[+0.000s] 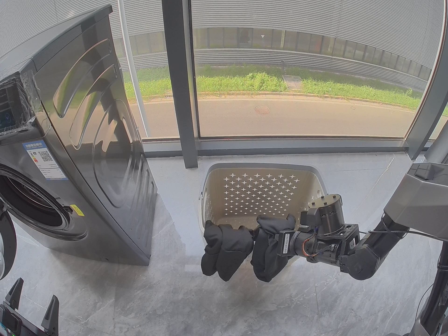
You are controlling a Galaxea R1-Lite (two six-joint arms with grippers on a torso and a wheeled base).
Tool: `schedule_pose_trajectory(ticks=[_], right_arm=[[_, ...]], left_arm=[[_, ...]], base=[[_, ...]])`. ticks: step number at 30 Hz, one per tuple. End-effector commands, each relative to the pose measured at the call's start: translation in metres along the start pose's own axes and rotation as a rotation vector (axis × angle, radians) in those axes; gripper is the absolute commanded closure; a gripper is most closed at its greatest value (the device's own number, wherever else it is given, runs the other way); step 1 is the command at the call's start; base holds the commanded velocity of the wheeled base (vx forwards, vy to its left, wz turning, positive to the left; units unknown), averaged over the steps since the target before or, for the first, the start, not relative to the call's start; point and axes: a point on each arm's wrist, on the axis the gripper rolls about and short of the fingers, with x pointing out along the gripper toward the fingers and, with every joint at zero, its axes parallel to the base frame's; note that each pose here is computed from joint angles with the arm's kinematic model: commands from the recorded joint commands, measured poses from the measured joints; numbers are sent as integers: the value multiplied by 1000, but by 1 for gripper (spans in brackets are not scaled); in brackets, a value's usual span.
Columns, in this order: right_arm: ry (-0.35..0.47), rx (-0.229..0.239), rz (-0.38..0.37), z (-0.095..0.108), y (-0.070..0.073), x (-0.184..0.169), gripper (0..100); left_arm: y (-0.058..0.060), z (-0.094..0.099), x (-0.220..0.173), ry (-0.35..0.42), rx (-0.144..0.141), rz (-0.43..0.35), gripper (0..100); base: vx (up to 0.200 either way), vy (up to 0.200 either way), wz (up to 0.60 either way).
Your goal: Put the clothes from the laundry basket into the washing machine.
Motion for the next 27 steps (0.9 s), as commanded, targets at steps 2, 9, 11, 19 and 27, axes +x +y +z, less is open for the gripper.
schedule_pose_trajectory(ticks=[2, 9, 11, 19, 27], right_arm=[[41, -8, -25, -13, -10, 17, 0], [19, -45, -26, -21, -15, 36, 0], [22, -54, -27, -22, -15, 37, 0], [18, -104, -36, -23, -19, 51, 0], [17, -121, -31, -25, -18, 56, 0]], left_arm=[[0, -5, 0, 0, 0, 0, 0], [0, -5, 0, 0, 0, 0, 0], [0, -5, 0, 0, 0, 0, 0], [0, -5, 0, 0, 0, 2, 0], [0, -5, 0, 0, 1, 2, 0]], base=[[0, 0, 0], [0, 0, 0], [0, 0, 0], [0, 0, 0], [0, 0, 0]])
